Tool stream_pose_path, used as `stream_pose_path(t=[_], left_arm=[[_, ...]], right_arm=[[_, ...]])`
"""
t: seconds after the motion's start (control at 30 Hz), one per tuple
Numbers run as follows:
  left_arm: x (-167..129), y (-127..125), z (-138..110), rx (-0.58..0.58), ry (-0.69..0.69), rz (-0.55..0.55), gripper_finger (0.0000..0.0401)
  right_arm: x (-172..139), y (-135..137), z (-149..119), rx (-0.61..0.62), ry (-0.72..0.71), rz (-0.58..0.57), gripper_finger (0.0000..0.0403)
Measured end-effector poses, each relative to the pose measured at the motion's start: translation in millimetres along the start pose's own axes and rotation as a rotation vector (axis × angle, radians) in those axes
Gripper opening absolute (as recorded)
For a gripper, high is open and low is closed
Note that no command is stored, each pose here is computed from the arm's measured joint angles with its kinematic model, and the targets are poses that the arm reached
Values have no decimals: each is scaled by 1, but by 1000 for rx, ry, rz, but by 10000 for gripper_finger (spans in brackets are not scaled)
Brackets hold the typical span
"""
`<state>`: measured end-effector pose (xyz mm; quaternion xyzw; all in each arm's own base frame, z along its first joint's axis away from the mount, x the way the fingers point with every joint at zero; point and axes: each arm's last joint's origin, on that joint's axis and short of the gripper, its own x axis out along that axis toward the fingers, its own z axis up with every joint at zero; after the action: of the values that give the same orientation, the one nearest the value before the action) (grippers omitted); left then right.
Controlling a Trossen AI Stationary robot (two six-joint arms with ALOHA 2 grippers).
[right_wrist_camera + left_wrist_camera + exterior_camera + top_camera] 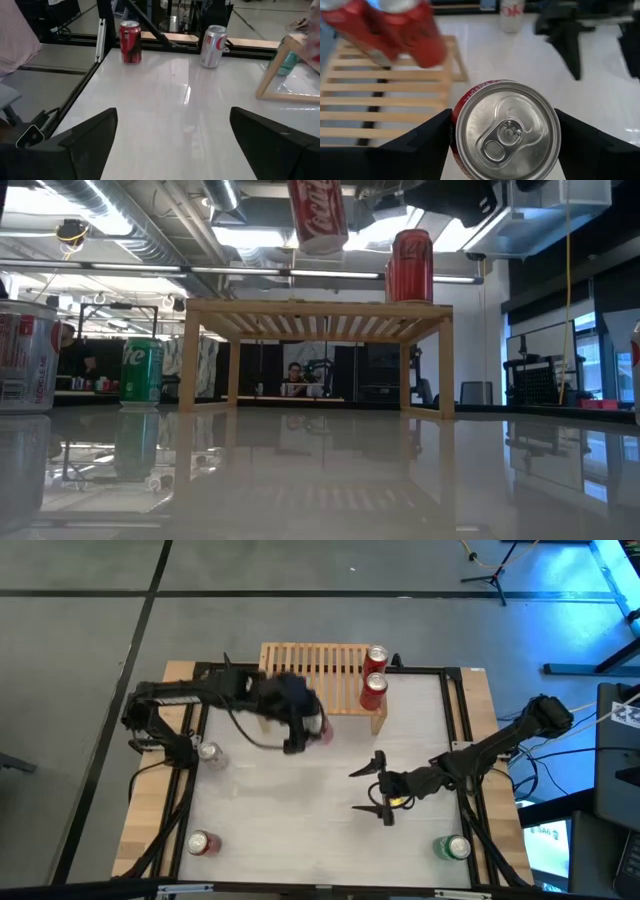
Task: Place canned beverage on shelf
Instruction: Put the top red white soda can on the shelf
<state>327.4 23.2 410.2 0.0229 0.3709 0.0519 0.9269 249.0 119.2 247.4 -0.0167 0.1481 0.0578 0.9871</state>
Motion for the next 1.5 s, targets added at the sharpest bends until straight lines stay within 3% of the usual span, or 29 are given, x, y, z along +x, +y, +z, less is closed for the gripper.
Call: stream_pose_path(t=[0.3, 0.57, 0.73, 1.13, 1.5], left_arm=[[-17, 65, 26, -3, -68, -31, 280], [19, 113, 35, 25, 44, -16, 281], [47, 135, 26, 59, 102, -16, 281], [65, 175, 21, 67, 4, -53, 281], [87, 185, 16, 58, -8, -91, 281]], right_arm=[[1, -10, 1, 11, 12, -4, 381], [3, -17, 0, 15, 33, -9, 381], [3, -17, 0, 15, 32, -19, 381], [3, -18, 0, 15, 26, -53, 381], [3, -18, -1, 10, 36, -64, 381]])
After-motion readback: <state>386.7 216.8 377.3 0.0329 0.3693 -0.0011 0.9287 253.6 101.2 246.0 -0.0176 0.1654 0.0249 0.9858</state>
